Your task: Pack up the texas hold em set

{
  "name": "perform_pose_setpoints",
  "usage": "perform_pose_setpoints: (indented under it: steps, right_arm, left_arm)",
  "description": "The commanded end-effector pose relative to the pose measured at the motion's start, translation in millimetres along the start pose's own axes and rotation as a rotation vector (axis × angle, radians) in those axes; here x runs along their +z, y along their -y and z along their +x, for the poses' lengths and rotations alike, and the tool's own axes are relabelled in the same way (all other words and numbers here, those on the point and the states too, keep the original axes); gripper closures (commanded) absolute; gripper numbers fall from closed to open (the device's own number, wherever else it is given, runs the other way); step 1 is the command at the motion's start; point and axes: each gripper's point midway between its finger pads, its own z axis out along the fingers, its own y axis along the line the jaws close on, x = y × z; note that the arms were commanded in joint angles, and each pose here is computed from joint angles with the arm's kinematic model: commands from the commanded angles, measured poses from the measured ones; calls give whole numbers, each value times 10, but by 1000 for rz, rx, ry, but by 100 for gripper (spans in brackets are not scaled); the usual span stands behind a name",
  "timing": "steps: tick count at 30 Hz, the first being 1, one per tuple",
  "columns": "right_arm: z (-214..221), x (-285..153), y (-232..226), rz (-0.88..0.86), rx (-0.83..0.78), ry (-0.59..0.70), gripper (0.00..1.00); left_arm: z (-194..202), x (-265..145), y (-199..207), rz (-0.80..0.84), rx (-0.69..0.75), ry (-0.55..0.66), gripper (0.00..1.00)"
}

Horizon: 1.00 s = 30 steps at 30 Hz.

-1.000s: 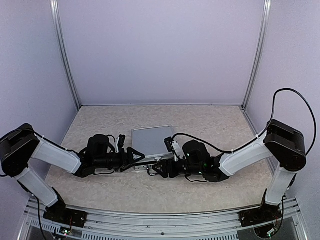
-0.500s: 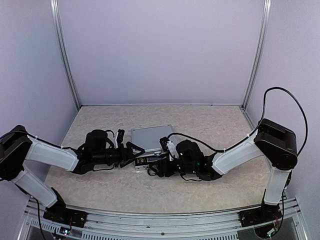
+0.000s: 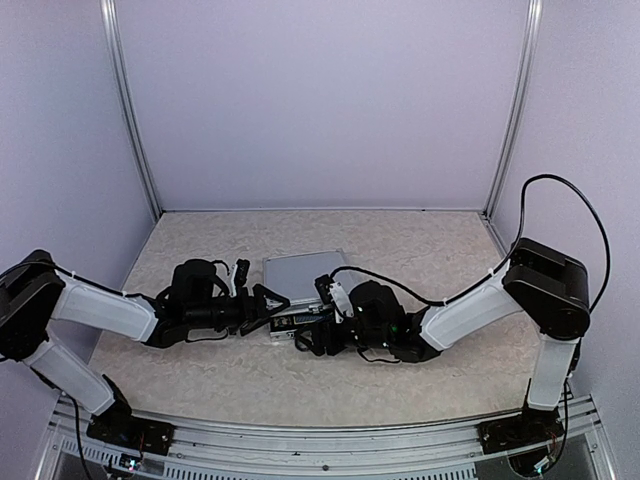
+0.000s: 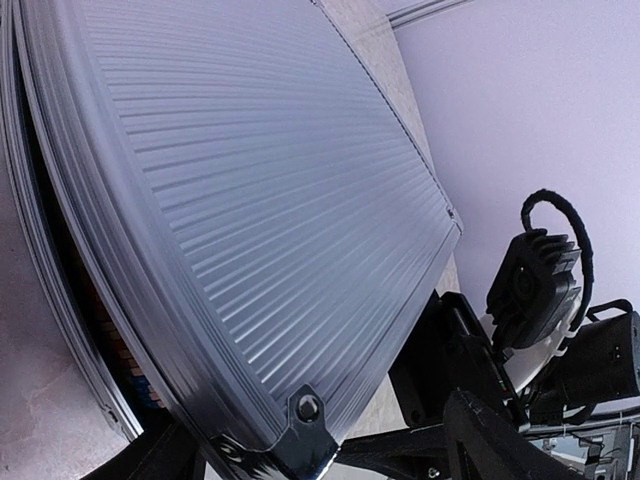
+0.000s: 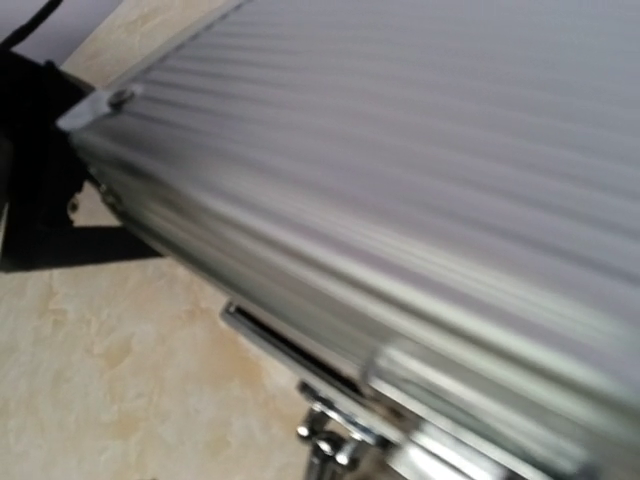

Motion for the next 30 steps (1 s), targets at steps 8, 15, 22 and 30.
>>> perform_pose_setpoints:
  steps: [8, 15, 22, 30]
  right_arm:
    - [-208, -58, 173, 91, -44, 55, 31]
    - [1, 75, 186, 58, -40, -1, 31]
    - [139, 48, 85, -24, -38, -37, 32]
    - [207, -115, -69, -92, -41, -66, 33]
  left_arm:
    - [-201, 8, 289, 95, 43, 48, 19]
    - [-212, 3, 271, 91, 45, 48, 19]
    - [-200, 9, 232, 87, 42, 42, 19]
    - [-172, 30, 187, 84, 34, 35, 19]
